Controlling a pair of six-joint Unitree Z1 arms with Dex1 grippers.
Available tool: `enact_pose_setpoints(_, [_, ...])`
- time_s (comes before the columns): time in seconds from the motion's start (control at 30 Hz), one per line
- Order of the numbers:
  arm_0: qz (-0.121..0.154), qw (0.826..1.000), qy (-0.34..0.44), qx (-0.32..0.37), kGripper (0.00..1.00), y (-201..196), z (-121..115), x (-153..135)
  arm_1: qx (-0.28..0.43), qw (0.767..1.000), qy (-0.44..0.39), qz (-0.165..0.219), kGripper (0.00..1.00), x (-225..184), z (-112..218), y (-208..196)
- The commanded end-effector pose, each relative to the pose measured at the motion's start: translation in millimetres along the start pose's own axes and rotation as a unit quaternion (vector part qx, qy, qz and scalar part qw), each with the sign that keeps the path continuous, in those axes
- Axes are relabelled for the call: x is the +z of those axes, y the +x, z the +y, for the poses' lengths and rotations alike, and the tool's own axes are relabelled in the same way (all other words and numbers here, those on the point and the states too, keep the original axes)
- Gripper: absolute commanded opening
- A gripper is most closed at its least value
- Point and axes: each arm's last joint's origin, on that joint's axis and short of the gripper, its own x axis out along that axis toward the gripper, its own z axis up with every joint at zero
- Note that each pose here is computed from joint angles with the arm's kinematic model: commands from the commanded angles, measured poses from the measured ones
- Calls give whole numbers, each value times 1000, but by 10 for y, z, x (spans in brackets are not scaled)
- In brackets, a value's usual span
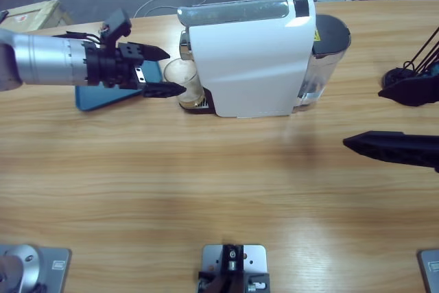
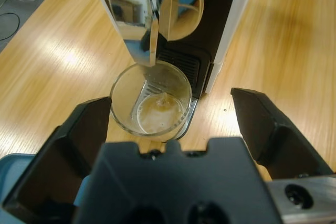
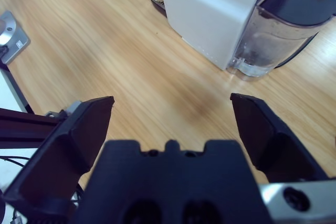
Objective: Pour coffee
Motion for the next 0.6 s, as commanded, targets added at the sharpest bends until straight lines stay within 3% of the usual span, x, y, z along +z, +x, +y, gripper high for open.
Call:
enact_pose_setpoints(0.03, [20,1000,-11,-17,987,257,50,-271,-11,1000,12,25,1000,-48,-32,113])
enact_pose_setpoints(0.6, [21,999,-6,-25,987,422,51,-355,-10,999,16,29,1000,-17,-33,190])
